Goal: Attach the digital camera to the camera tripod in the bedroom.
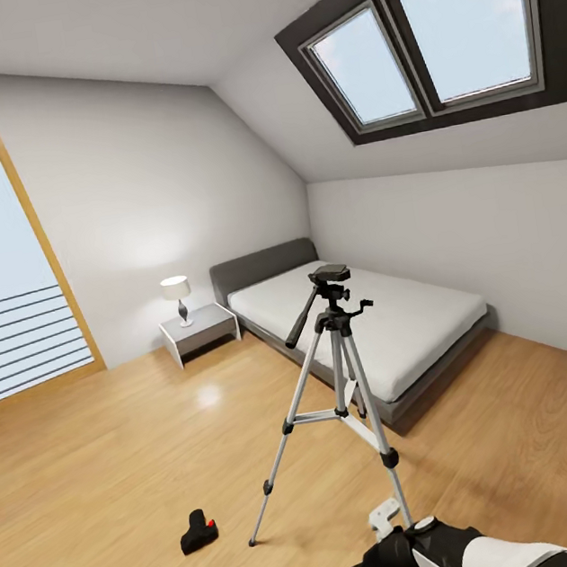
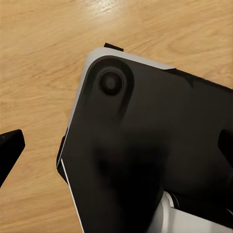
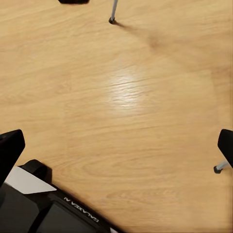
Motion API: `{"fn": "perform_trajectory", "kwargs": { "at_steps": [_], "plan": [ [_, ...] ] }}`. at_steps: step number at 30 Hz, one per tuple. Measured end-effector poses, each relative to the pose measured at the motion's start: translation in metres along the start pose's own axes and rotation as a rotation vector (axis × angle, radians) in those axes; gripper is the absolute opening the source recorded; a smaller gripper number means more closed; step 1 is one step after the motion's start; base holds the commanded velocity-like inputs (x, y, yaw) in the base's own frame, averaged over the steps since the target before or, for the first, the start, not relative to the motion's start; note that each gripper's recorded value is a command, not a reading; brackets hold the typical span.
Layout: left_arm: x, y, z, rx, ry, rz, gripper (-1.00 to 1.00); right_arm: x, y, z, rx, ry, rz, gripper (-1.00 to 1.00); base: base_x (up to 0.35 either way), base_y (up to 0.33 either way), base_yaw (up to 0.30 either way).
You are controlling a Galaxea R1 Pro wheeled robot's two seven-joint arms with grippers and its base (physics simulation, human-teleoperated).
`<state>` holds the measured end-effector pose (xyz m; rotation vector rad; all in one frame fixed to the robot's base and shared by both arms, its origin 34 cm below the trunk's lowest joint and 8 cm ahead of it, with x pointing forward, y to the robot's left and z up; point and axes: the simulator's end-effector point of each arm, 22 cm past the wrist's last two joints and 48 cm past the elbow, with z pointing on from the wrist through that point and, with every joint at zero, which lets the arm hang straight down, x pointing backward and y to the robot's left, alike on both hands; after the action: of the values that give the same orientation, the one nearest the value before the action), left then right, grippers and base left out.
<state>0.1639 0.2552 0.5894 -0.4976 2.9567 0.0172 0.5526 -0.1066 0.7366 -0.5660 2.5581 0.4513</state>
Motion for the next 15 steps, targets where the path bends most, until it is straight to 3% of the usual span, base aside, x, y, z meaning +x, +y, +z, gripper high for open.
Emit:
{"fn": "perform_trajectory", "kwargs": {
  "at_steps": [15],
  "plan": [
    [0.000, 0.000, 0.000, 0.000, 0.000, -0.002, 1.00, 0.034, -0.006, 0.002, 0.038, 0.052, 0.024, 1.00, 0.000, 0.000, 0.000]
  ]
}}
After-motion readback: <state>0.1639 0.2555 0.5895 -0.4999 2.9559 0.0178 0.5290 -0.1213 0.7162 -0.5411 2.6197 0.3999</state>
